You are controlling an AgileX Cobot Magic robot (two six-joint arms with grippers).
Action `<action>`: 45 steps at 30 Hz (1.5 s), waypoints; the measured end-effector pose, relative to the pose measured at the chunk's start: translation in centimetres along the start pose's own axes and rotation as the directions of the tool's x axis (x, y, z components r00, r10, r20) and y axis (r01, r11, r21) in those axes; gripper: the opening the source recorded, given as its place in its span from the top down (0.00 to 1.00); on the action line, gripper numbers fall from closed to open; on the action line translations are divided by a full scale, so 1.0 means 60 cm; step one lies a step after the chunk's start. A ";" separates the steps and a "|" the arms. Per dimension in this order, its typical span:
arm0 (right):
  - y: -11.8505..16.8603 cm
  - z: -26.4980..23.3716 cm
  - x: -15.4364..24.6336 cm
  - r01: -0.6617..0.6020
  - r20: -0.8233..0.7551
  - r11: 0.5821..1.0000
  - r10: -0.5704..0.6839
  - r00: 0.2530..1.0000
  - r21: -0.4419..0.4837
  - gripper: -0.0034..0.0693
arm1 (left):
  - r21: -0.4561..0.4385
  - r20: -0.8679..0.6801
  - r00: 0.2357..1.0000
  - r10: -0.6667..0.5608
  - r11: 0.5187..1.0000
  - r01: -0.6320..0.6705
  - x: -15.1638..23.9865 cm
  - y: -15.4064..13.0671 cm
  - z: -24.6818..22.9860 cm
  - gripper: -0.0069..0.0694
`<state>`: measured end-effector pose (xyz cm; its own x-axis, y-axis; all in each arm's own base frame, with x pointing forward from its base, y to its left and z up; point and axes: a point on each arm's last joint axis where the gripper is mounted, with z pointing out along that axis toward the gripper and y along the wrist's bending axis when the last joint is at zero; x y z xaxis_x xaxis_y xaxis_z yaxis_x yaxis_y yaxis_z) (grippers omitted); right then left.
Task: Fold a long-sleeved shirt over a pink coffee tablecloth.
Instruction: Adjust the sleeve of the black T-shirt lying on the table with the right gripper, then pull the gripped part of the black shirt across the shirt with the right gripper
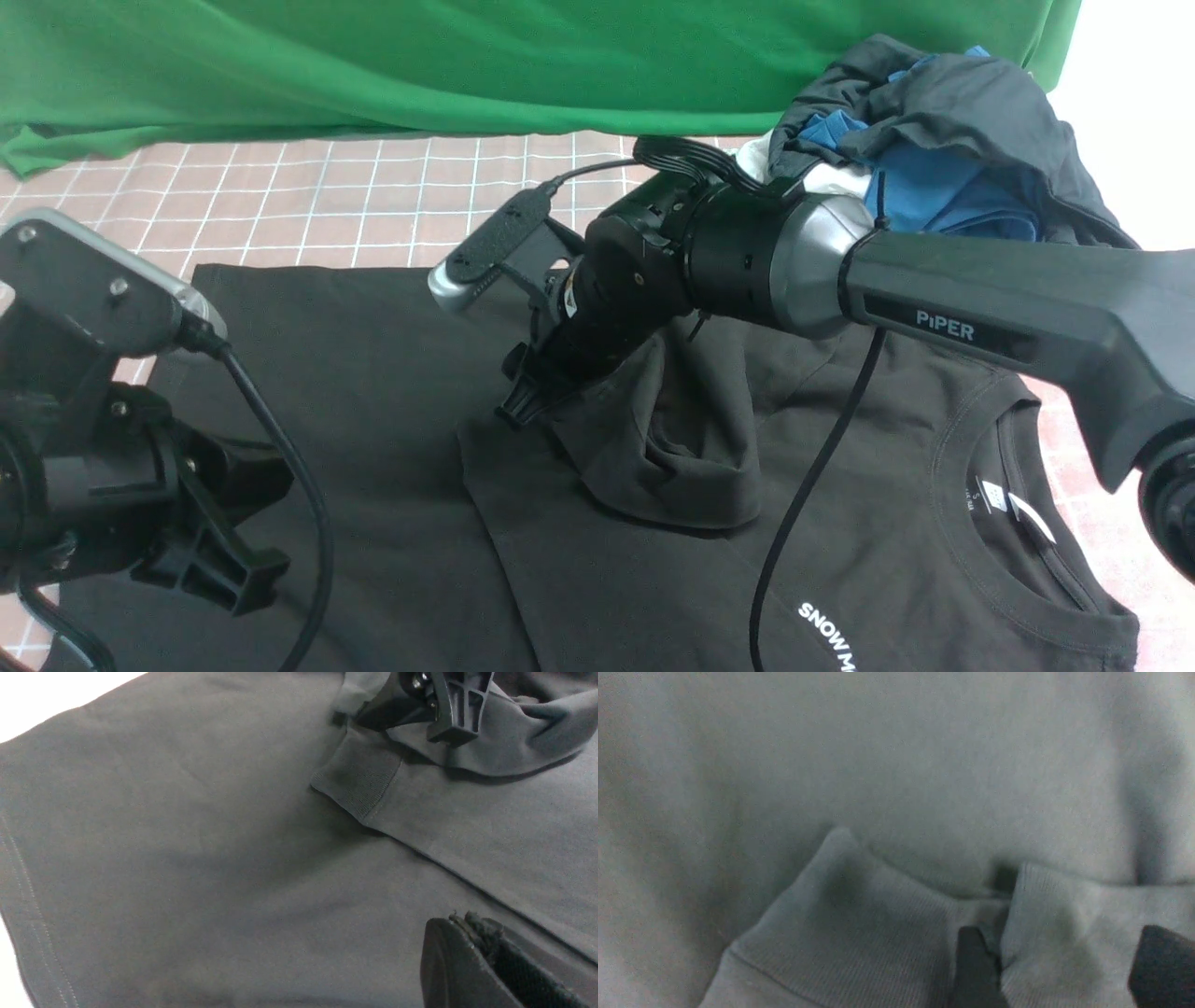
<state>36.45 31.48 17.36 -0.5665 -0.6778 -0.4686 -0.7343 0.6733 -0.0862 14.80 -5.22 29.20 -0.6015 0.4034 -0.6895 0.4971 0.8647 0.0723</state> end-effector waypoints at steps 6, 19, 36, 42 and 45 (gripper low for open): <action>0.004 0.021 0.009 -0.036 -0.033 0.999 0.035 0.999 -0.020 0.38 | 0.005 0.001 1.000 -0.006 1.000 0.006 0.000 -0.001 0.000 0.89; -0.006 0.025 0.012 -0.062 -0.031 0.998 0.062 0.998 -0.019 0.72 | 0.007 0.002 1.000 -0.009 1.000 0.009 0.000 -0.001 0.000 0.89; -0.021 -0.115 -0.031 -0.041 0.128 0.999 0.041 0.991 -0.003 0.86 | 0.007 0.002 1.000 -0.004 1.000 0.004 0.000 -0.001 0.000 0.89; 0.006 -0.175 -0.047 0.025 0.211 0.997 -0.010 0.977 -0.067 0.86 | 0.006 0.004 1.000 -0.004 1.000 0.004 0.000 -0.001 0.000 0.89; 0.039 -0.188 -0.054 0.112 0.250 0.985 -0.077 0.965 -0.131 0.86 | 0.009 0.010 1.000 -0.010 1.000 0.009 -0.001 -0.001 0.000 0.89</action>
<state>32.32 31.92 28.59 -0.3970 -0.6319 -0.6656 -0.8358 0.5485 -0.0223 14.81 -5.32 29.22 -0.6000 0.3922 -0.6973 0.4968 0.8658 0.0595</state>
